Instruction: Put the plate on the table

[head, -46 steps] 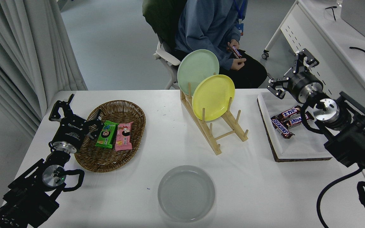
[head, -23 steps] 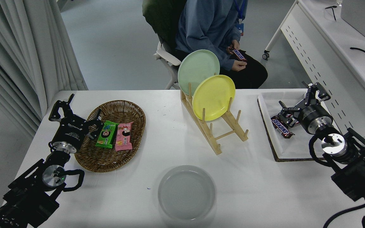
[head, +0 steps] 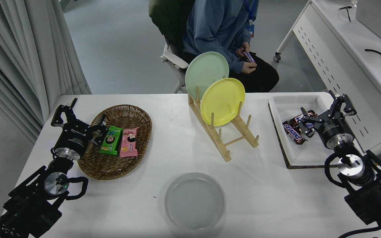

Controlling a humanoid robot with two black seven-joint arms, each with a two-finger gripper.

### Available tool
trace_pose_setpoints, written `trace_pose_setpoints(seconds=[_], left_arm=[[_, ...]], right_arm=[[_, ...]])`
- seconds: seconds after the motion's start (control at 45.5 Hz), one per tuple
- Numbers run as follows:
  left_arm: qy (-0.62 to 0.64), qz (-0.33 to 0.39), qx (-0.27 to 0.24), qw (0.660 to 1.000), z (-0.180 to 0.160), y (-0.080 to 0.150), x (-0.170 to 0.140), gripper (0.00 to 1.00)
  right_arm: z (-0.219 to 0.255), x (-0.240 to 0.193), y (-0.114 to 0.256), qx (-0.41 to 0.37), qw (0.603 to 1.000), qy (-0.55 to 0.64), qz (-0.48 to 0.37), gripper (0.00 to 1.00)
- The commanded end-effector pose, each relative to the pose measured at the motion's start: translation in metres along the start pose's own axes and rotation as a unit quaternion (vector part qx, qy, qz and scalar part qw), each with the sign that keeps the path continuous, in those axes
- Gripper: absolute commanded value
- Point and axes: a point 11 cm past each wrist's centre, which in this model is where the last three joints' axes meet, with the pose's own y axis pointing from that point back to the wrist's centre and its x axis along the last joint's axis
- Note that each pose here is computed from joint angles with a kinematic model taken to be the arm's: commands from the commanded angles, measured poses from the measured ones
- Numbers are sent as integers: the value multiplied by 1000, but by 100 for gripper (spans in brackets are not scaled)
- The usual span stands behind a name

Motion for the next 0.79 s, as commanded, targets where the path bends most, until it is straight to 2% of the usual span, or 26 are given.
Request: trace_pose_setpoints(seconds=[0.0, 0.769], left_arm=[[0, 0, 0, 1000, 0, 0, 0, 100], [0, 0, 0, 1000, 0, 0, 0, 100]], right_arm=[[2, -3, -1, 16, 1000, -10, -4, 100], [13, -6, 0, 7, 1000, -18, -5, 100]])
